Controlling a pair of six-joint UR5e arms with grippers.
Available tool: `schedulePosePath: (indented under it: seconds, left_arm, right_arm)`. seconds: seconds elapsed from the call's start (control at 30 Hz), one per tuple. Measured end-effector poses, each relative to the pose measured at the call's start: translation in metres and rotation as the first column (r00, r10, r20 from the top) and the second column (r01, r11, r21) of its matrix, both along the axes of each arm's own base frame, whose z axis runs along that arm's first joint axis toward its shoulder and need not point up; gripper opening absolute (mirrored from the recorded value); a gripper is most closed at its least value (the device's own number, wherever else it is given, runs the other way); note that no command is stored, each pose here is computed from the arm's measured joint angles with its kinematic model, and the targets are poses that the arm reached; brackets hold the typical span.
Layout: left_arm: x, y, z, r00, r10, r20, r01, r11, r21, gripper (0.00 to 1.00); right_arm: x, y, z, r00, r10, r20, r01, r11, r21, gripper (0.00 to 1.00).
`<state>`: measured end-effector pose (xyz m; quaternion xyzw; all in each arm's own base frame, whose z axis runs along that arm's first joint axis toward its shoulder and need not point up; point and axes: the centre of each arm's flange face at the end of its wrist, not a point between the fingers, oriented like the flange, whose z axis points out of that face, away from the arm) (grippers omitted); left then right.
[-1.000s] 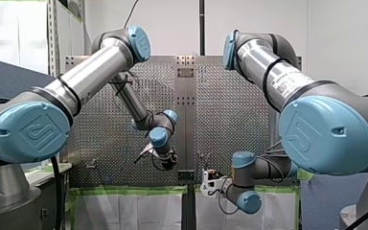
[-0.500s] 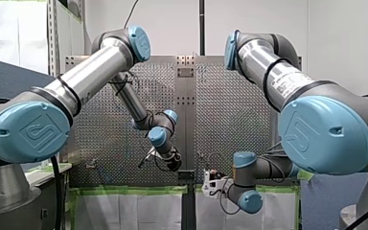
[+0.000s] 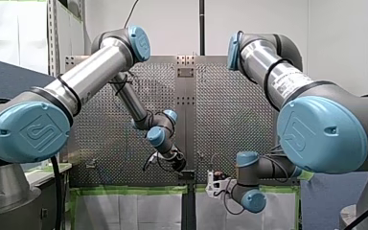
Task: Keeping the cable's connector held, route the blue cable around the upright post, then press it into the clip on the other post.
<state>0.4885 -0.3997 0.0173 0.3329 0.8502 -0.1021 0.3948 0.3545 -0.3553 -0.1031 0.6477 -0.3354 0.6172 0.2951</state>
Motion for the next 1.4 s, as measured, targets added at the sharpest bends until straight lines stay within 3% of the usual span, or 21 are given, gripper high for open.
schedulePosePath:
  seconds: [0.43,0.97,1.1,1.4]
  left_arm:
    - [-0.006,-0.009,0.001,0.9981,-0.06,-0.015,0.06,0.9975,-0.038,0.98]
    - [-0.023,-0.029,0.002,0.9884,-0.151,-0.012,0.15,0.9873,-0.05,0.98]
    - [-0.026,-0.033,0.002,0.9882,-0.153,-0.009,0.152,0.9865,-0.061,0.98]
    - [-0.026,-0.035,0.001,0.9941,-0.108,0.0,0.108,0.9927,-0.053,0.98]
  right_arm:
    - [-0.003,-0.01,-0.001,0.9998,-0.016,-0.007,0.016,0.9998,0.012,0.0]
    - [0.005,-0.019,-0.001,0.9998,0.014,-0.015,-0.013,0.9993,0.035,0.0]
    - [0.007,-0.018,-0.001,0.9995,0.026,-0.016,-0.025,0.999,0.037,0.0]
    - [0.009,-0.019,-0.001,0.9995,0.029,-0.013,-0.028,0.9989,0.036,0.0]
